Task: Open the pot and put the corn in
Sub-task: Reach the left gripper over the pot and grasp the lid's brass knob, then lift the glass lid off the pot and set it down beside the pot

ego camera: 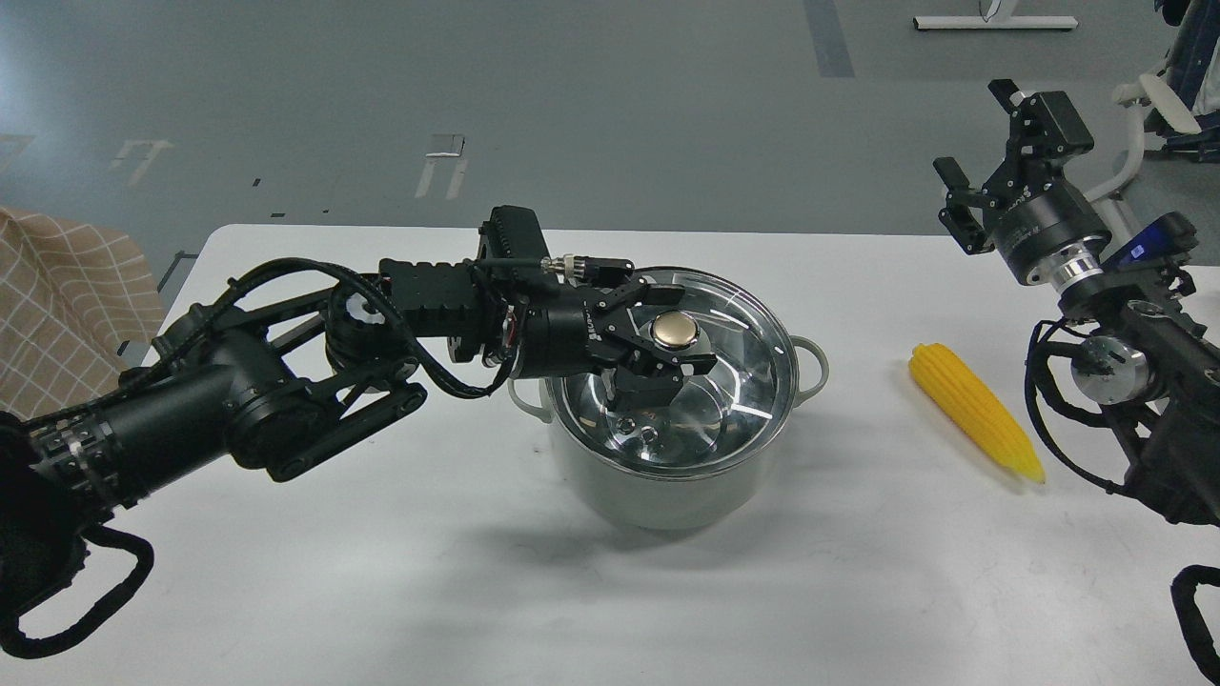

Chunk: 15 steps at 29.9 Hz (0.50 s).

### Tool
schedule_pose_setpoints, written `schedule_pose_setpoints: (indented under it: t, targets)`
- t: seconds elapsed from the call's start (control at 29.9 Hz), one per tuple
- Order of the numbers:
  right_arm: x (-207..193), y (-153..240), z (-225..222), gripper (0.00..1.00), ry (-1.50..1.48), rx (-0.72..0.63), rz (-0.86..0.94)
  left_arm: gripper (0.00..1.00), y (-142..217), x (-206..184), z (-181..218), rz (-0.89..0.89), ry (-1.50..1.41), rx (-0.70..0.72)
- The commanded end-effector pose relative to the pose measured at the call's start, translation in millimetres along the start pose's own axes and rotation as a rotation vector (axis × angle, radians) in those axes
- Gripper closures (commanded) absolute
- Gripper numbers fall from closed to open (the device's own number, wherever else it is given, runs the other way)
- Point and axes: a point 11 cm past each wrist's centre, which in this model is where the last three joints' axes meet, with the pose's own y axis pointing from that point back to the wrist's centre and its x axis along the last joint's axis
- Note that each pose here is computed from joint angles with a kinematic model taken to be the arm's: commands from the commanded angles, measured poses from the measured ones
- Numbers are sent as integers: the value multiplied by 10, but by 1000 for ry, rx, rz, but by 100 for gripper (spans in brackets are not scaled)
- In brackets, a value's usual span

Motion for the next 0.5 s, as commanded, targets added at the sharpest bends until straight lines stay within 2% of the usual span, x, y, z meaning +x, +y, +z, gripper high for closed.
schedule_pose_setpoints:
  t: [0.0, 0.07, 0.1, 0.17, 0.33, 0.47]
  targets:
    - [-2, -1, 1, 0, -1, 0, -1, 48, 4, -26, 3, -5, 6, 0]
    - [-1, -1, 1, 0, 0, 0, 1, 55, 10, -66, 9, -9, 15, 1]
    - [-7, -3, -1, 0, -1, 1, -2, 73, 16, -82, 9, -13, 18, 2]
    - [-6, 2, 6, 0, 0, -1, -2, 97, 7, -73, 15, -8, 18, 0]
    - [-7, 3, 9, 0, -1, -2, -2, 98, 16, -30, 1, -3, 9, 2]
    - [-12, 0, 9, 0, -3, -1, -2, 97, 11, 253, -55, 29, -47, 6]
